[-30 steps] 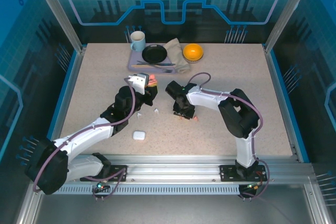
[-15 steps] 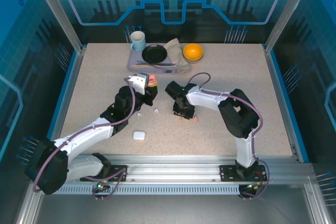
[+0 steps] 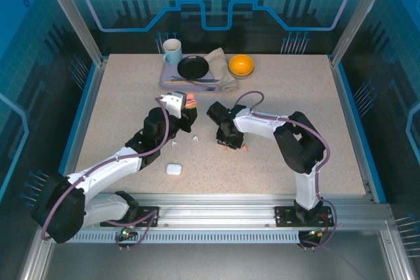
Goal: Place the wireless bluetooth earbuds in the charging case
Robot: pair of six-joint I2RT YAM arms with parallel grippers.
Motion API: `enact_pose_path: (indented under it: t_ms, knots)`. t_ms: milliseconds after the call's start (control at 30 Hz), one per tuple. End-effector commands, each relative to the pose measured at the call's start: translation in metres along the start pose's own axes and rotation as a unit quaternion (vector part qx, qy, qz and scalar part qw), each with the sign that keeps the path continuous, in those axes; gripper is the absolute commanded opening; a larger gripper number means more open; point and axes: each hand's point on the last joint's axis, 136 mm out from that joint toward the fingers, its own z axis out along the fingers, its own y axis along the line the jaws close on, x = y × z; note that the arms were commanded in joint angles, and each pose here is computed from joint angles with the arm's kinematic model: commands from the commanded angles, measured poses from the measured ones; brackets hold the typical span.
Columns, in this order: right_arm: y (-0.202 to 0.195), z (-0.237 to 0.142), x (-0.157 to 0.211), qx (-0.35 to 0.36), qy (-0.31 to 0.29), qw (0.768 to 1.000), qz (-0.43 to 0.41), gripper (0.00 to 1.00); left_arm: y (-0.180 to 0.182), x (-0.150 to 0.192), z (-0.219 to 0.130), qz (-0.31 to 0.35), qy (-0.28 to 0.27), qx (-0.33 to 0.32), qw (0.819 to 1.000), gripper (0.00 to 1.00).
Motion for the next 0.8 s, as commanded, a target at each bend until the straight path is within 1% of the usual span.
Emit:
enact_pose_path:
  t_ms: [0, 300, 467, 633, 767]
  knots:
    - [0.003, -0.011, 0.005, -0.019, -0.005, 1.0, 0.002, 0.28, -0.004, -0.017, 0.0, -0.014, -0.023, 0.01, 1.0, 0.0]
    - [0.002, -0.052, -0.016, -0.062, -0.054, 0.997, 0.003, 0.27, -0.003, -0.013, -0.004, -0.008, -0.033, 0.013, 0.999, 0.0]
    - [-0.002, -0.092, -0.034, -0.105, -0.098, 0.99, 0.0, 0.27, -0.008, -0.008, -0.008, 0.008, -0.047, 0.036, 0.998, 0.0]
    - [-0.004, -0.147, -0.06, -0.167, -0.161, 0.973, -0.013, 0.28, -0.026, -0.009, -0.016, 0.031, -0.078, 0.094, 0.992, 0.0]
    - [-0.004, -0.195, -0.081, -0.232, -0.214, 0.949, -0.024, 0.29, -0.043, -0.011, -0.018, 0.043, -0.083, 0.14, 0.986, 0.0]
